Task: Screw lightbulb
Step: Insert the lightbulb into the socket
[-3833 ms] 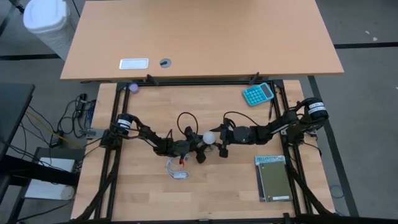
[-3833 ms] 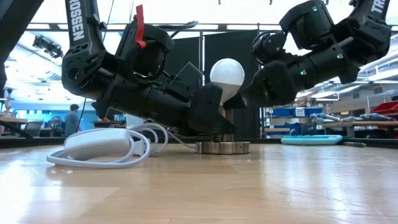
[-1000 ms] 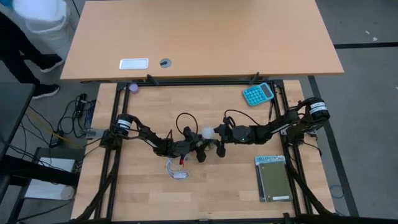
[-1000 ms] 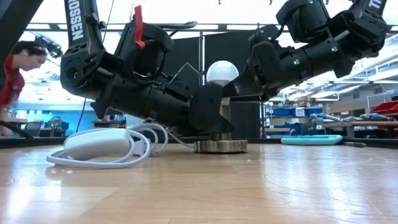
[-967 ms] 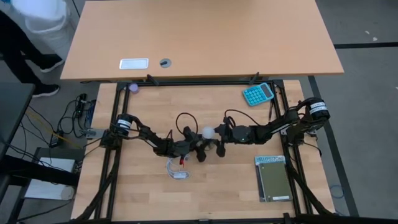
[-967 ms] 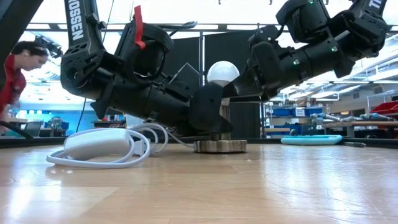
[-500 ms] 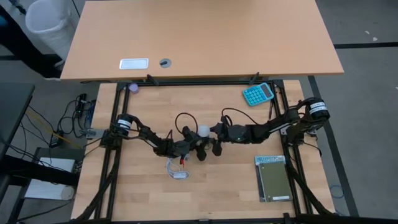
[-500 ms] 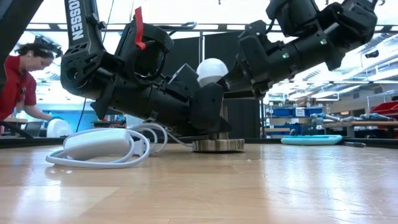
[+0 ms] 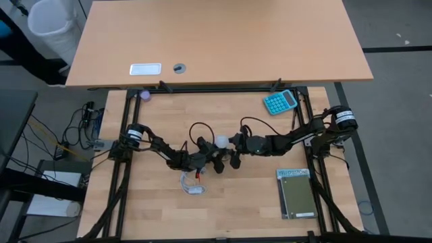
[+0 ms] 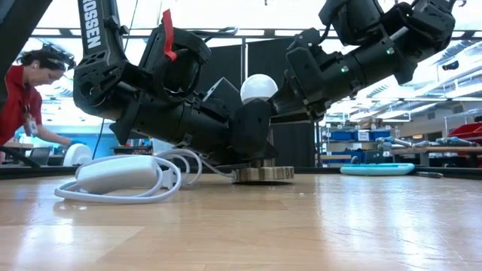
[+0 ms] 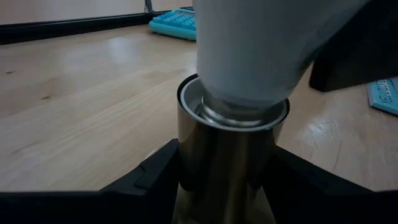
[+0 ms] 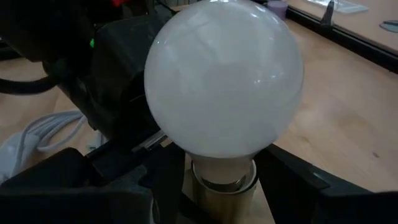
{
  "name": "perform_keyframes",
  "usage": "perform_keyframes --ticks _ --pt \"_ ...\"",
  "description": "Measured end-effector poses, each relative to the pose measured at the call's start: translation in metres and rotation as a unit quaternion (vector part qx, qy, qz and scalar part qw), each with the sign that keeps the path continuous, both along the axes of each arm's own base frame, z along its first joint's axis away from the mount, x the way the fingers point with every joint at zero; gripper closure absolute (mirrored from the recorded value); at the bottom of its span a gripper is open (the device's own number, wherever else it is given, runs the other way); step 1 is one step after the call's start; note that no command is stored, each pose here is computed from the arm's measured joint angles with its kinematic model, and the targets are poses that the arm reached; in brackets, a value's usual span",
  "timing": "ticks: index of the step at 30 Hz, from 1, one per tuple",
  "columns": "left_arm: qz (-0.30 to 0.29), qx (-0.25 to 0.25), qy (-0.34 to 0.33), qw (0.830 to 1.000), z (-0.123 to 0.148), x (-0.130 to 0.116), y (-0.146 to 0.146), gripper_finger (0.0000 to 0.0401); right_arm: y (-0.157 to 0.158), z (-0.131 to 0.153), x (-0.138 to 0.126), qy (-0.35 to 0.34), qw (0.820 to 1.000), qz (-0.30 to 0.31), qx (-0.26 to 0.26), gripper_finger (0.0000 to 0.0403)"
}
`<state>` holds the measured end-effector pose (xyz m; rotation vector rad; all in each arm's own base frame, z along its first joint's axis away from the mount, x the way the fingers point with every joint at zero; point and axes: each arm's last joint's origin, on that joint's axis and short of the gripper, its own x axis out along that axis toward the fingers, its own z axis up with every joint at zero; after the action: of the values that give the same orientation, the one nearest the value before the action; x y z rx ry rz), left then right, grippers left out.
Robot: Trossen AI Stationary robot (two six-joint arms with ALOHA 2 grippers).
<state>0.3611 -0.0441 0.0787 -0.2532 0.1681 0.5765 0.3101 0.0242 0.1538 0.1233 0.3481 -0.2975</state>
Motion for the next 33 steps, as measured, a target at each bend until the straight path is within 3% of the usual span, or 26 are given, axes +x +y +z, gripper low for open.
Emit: perform_keyframes --ticks 5,18,25,28,33 --pt "-0.001 0.002 0.003 1.000 0.000 0.000 0.000 0.0195 0.002 -0.013 0.005 0.005 0.999 0.034 -0.007 0.0196" --pt "-0.008 0.010 0.011 1.000 -0.001 -0.001 -0.004 0.0195 0.003 -0.010 0.000 0.049 0.997 0.062 -0.021 0.0095" --pt "-0.007 0.010 0.013 1.000 -0.001 -0.001 -0.004 0.0195 -0.005 -0.005 -0.006 0.078 0.994 0.067 -0.047 0.0086" --pt "-0.009 0.010 0.014 1.000 -0.001 -0.001 -0.005 0.0195 -0.013 -0.011 -0.010 0.111 0.991 0.061 -0.045 0.0088" --pt "-0.015 0.011 0.016 1.000 -0.002 -0.001 -0.006 0.0195 -0.015 -0.010 -0.009 0.109 0.990 0.075 -0.041 0.0089"
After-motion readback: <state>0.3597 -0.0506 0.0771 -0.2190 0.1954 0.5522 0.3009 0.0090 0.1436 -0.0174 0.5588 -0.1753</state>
